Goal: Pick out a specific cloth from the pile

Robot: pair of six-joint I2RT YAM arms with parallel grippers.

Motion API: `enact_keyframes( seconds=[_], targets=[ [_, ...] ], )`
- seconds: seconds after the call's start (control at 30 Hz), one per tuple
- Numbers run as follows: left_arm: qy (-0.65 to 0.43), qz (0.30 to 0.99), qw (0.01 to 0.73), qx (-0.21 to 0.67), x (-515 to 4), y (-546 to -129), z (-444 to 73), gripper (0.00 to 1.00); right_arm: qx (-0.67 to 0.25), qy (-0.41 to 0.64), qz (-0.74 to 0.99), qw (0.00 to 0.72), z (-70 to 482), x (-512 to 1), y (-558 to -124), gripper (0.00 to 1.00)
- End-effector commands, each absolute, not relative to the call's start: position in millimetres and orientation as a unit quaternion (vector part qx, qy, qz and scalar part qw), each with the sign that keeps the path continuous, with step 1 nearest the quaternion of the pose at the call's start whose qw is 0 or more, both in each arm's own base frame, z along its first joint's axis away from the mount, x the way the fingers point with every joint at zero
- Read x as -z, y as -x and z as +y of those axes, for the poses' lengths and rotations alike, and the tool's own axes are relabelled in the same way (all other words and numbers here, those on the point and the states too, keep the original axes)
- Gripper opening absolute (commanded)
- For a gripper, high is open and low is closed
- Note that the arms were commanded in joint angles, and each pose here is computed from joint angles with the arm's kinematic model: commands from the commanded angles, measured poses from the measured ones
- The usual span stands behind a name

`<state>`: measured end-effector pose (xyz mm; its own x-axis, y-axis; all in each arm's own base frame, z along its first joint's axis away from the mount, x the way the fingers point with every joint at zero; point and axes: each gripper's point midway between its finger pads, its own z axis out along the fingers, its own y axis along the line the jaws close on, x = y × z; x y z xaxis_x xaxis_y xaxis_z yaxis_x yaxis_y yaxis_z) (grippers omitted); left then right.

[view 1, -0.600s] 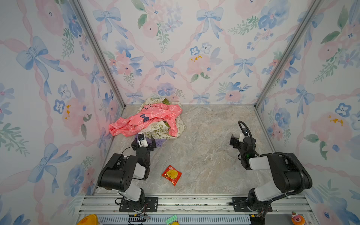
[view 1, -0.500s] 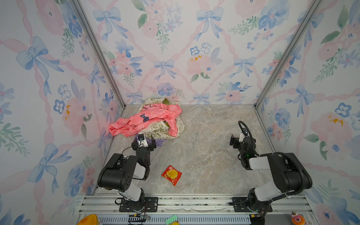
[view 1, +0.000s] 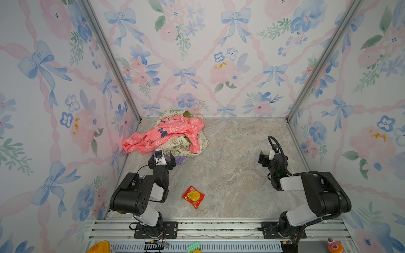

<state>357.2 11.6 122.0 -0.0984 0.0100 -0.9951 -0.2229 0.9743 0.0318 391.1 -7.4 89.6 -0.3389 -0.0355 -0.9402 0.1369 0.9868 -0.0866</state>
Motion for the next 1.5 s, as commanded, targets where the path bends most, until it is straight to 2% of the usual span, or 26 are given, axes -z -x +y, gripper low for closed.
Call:
enact_keyframes(
  seconds=[0.0,0.73,0.93,1.03,1.23,1.47],
  targets=[
    [0.078,0.728,0.677,-0.078,-130,-361,11,0.98,0.069,-0.042,0.809,0.583,-11,-98,-396,0.97],
    [0.088,0.723,0.68,-0.084,-132,-357,15,0.98,0.073,-0.034,0.804,0.589,-6,-106,-395,0.97],
    [0.076,0.674,0.729,-0.096,-178,-322,5,0.98,0.105,-0.001,0.79,0.604,9,-137,-378,0.97],
    [0.087,0.684,0.721,-0.074,-192,-319,-2,0.98,0.112,0.026,0.778,0.618,25,-159,-372,0.97],
    [0.116,0.708,0.697,-0.009,-209,-315,-9,0.98,0.056,0.068,0.769,0.634,63,-205,-355,0.97],
    [0.147,0.739,0.656,0.046,-193,-311,-16,0.98,-0.041,0.109,0.76,0.64,104,-237,-332,0.97]
  ],
)
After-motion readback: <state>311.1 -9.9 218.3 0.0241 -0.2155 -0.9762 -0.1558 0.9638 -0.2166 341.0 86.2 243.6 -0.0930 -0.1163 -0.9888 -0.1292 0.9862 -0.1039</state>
